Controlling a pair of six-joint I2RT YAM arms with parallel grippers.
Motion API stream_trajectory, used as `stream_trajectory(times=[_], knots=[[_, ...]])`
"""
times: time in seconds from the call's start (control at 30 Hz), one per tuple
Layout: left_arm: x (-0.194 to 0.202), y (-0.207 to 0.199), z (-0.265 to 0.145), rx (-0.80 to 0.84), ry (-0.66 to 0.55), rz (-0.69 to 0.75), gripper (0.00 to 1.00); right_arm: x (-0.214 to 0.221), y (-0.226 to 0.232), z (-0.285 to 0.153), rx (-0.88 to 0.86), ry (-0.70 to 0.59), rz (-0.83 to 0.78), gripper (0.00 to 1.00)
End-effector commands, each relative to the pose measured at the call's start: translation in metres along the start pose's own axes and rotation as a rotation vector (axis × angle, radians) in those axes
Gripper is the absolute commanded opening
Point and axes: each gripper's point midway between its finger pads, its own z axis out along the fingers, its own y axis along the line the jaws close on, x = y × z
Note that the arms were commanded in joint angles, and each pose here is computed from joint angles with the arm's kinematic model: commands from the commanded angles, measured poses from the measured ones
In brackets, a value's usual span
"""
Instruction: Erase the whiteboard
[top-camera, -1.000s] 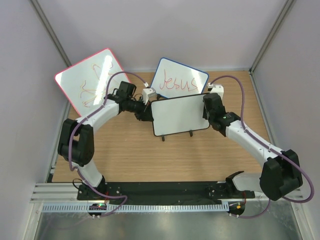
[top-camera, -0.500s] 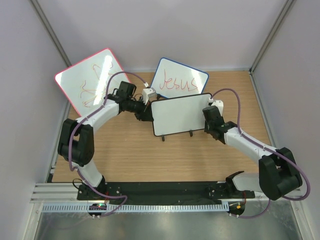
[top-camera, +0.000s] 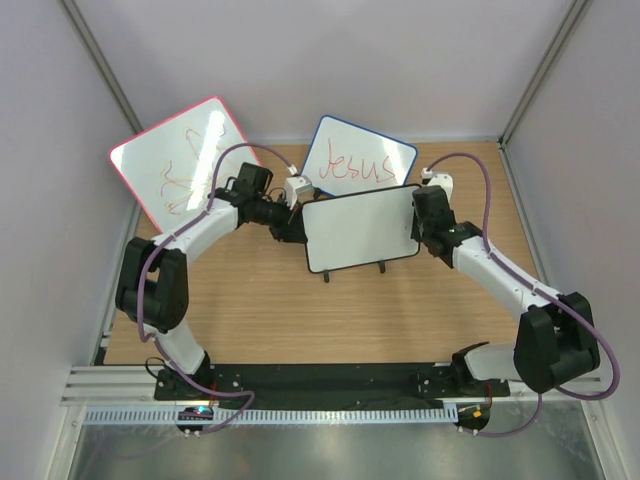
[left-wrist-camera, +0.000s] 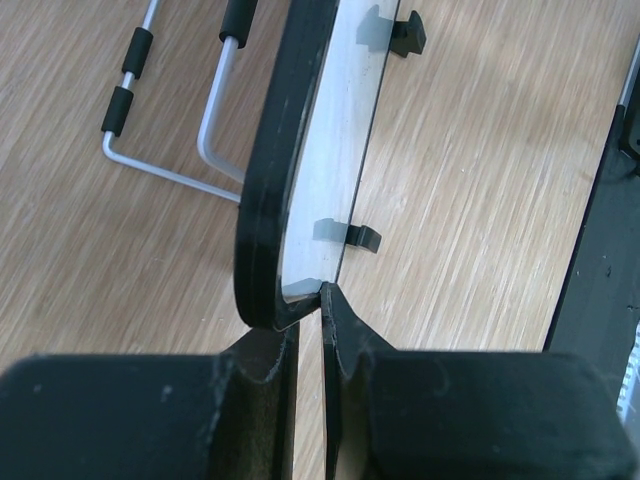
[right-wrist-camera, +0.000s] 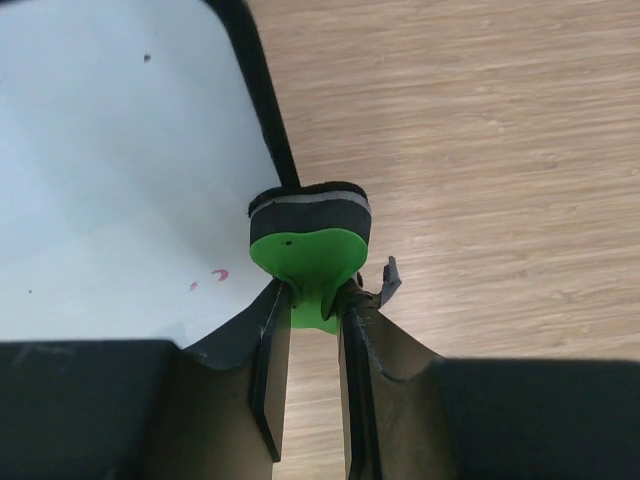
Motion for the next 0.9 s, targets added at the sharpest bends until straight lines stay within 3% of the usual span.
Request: stream_trajectory(times=[0.0,0.37,0.87], knots=[[-0.013,0.004,-0.006,-0.034,-0.014,0.088,0.0,-0.024,0.004,0.001,-0.023,-0.045,0.017,0.01],[-0.011,0.006,-0.003,-0.03,-0.01,0.086,0.0,0.058,0.003,0.013,-0.053,0.091,0.07,0.01],[-0.013,0.005,-0.007,-0.037,-0.014,0.096,0.0,-0.016,-0.001,0.012,-0.052,-0.003,0.049,0.01]])
